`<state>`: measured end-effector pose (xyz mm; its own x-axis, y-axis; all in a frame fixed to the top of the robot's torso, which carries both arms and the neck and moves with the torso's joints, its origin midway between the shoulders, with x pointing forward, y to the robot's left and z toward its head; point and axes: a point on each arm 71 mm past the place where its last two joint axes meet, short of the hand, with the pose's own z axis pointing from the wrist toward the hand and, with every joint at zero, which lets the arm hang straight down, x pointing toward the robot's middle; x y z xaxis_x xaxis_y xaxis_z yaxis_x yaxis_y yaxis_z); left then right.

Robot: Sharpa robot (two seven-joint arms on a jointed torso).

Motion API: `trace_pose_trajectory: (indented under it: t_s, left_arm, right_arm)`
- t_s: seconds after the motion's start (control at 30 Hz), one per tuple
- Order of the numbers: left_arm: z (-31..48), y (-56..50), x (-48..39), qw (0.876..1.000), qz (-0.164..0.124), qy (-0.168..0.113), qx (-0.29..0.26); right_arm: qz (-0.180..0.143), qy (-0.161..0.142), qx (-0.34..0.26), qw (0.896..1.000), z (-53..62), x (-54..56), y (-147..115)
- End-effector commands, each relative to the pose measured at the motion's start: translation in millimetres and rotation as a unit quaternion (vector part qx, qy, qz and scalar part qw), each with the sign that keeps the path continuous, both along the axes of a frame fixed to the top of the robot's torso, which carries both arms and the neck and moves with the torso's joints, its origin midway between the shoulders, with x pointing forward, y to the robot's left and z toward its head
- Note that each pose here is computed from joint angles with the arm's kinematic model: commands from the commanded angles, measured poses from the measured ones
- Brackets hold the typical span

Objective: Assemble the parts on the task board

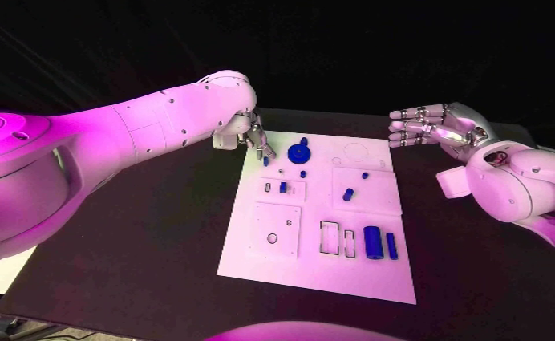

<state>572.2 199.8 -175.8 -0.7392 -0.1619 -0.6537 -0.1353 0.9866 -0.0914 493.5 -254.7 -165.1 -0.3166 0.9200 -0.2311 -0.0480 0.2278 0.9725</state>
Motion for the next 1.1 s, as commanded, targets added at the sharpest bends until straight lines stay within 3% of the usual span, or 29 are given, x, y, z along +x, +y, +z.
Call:
trace_pose_trajectory:
  t_s: [0.03, 1.1]
  left_arm:
    - [-2.1, -3.4, -2.9, 1.000, -0.016, 0.020, -0.002]
    - [-4.4, -4.7, -3.9, 0.999, -0.015, 0.029, -0.020]
  right_arm:
    - [0.009, -0.004, 0.000, 1.000, 0.2, -0.4, 2.0]
    - [0.010, -0.003, 0.001, 1.000, -0.2, 0.2, 3.6]
